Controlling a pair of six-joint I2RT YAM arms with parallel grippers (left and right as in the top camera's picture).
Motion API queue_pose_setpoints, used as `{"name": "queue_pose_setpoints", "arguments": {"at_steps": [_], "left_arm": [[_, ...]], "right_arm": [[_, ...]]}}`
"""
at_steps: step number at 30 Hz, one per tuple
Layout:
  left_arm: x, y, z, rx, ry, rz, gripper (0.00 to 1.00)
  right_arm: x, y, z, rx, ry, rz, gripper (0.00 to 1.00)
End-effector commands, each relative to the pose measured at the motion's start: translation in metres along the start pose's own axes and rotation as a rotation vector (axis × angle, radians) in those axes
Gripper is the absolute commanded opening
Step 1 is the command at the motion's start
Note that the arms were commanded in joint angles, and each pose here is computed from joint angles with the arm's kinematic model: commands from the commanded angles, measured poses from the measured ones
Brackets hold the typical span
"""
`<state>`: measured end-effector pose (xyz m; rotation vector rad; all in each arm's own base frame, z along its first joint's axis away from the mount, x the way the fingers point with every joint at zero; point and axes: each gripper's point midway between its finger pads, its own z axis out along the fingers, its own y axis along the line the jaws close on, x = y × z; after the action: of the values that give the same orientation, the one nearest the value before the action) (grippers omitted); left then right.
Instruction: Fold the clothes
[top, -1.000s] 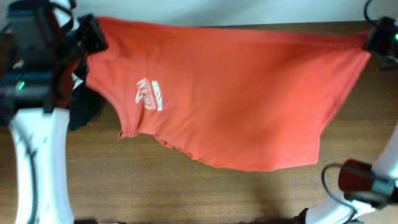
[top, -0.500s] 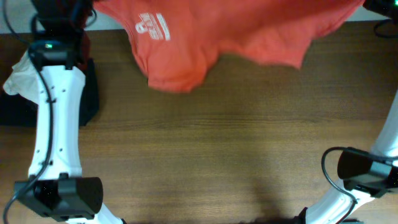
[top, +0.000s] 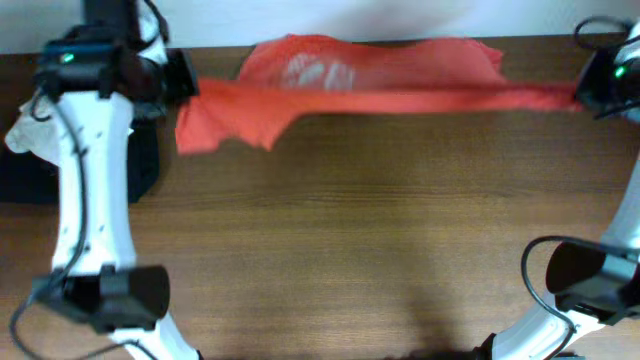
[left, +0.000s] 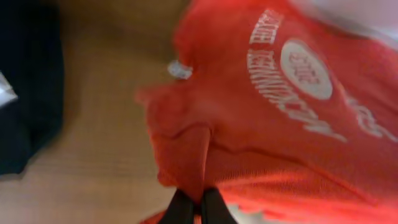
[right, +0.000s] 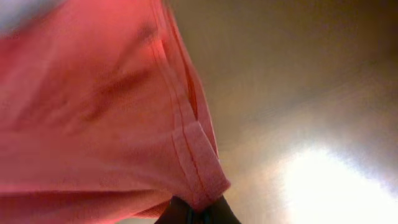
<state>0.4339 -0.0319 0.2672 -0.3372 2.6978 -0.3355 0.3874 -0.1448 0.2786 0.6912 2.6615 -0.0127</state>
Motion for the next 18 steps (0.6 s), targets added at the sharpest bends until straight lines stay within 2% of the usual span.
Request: {"name": "queue_pose_setpoints", "arguments": {"at_steps": [1, 4, 7, 13, 18], "left_arm": [[0.05, 0.017, 0.047, -0.114, 0.292, 0.006, 0.0], [0.089, 0.017, 0.077, -0.137, 0.5, 0.088, 0.0], [0.121, 0.021, 0.092, -0.173, 0.617, 0.101, 0.0], [0.174, 0.052, 0.113, -0.274, 0.798, 0.095, 0.01], [0.205, 0.066, 0.122, -0.305, 0.895, 0.082, 0.01]], "right_arm": [[0.041, -0.032, 0.049, 0.128, 0.212, 0.01, 0.04], [0.088, -0.047, 0.084, 0.195, 0.395, 0.002, 0.04], [0.125, -0.055, 0.104, 0.222, 0.525, -0.001, 0.04], [0.181, -0.071, 0.123, 0.272, 0.701, 0.037, 0.04], [0.208, -0.083, 0.128, 0.291, 0.774, 0.095, 0.04]]}}
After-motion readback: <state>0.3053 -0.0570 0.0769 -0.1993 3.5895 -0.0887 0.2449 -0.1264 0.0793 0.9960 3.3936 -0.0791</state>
